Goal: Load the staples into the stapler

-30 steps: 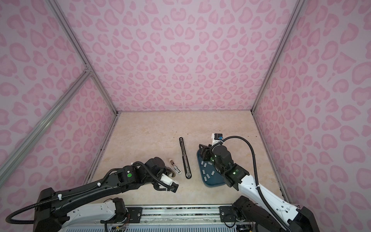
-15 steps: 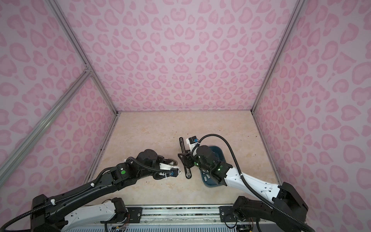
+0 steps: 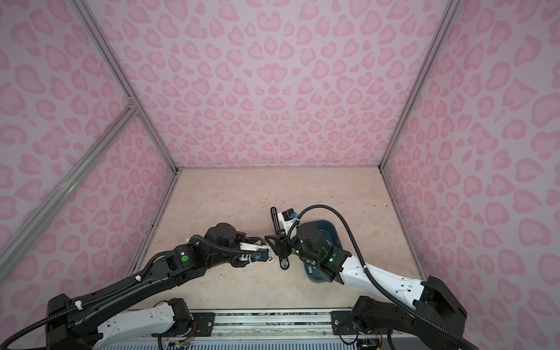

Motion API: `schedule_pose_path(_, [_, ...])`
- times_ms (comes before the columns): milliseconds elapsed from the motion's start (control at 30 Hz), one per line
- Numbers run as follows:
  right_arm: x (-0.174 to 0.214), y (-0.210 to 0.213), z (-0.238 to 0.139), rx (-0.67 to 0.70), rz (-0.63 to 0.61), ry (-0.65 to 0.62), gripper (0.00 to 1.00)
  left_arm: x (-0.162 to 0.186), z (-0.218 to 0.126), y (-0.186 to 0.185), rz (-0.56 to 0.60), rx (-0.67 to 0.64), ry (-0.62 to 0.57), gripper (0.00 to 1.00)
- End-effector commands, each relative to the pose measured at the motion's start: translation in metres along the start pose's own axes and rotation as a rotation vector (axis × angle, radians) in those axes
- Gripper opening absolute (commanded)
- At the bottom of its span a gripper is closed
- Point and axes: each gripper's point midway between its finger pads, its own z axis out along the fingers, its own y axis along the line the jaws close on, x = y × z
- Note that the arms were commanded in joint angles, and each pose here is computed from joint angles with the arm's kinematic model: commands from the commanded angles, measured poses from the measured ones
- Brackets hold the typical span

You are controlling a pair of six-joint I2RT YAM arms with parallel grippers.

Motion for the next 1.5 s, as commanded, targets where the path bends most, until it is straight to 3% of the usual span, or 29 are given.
schedule_pose_path(0, [-0.009,0.006,-0.004,-0.019,-0.028,-0.051,0.54,-0.005,-0.003,0.013,-0.014,-0.050,-0.020,0.04])
schedule_pose_path(1467, [0.007,-0.011,0.015,0.102,-0.031,0.025,0.45,-0.016,-0.021,0.013,-0.004,-0.063,-0.101,0.04])
